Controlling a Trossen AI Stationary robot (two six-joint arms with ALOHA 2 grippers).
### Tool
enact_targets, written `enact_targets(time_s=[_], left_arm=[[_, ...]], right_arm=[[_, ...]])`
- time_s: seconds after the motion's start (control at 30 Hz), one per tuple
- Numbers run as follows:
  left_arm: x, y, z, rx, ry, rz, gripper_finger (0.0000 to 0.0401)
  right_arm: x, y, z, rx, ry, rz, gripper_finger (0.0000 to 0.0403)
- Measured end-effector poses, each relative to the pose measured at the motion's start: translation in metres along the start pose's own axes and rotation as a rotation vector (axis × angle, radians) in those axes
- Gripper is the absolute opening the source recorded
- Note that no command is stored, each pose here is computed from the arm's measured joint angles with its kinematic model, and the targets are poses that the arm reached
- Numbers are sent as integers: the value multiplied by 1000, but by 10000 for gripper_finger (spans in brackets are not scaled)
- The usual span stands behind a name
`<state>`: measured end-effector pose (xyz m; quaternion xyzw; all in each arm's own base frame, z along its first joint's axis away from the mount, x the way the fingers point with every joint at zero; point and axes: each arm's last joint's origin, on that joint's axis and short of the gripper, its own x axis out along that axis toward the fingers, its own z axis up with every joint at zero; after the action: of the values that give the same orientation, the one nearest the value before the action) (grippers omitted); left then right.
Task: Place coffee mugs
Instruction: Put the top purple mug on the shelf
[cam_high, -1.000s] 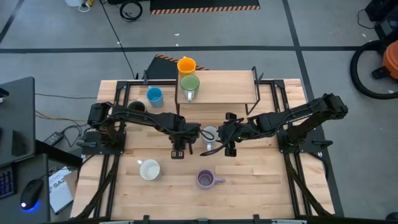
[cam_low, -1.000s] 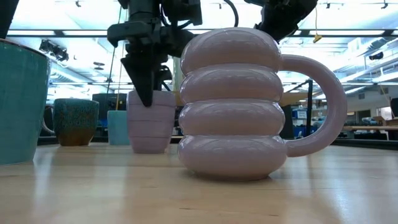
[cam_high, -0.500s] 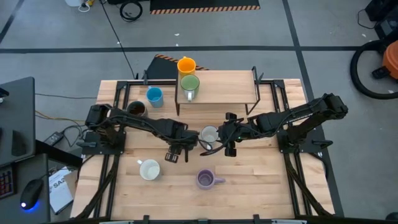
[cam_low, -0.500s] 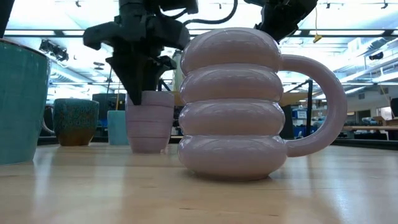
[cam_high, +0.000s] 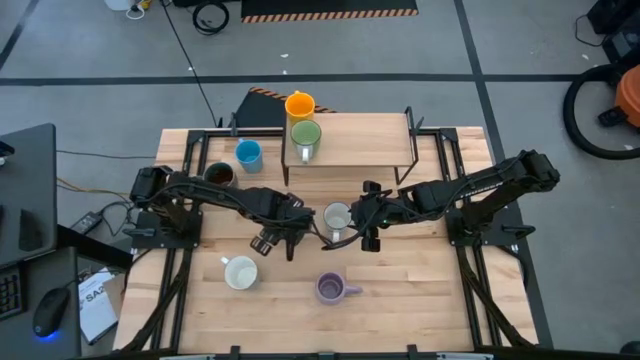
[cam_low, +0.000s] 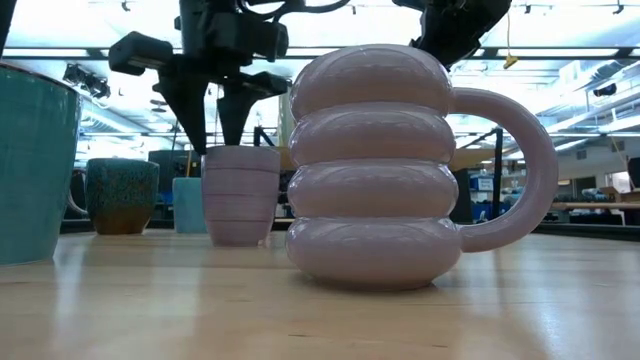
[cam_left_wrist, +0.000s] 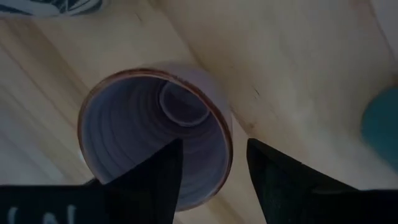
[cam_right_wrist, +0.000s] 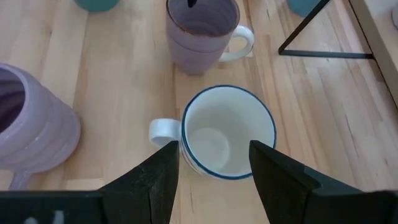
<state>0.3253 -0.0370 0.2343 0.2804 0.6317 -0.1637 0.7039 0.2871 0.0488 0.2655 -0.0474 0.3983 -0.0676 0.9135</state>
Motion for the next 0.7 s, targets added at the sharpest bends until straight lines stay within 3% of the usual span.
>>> enact_targets(time_s=[0.7], left_arm=[[23, -10, -17, 144, 76, 13, 184]], right_arm=[[-1, 2, 3, 19, -37, 8, 201]])
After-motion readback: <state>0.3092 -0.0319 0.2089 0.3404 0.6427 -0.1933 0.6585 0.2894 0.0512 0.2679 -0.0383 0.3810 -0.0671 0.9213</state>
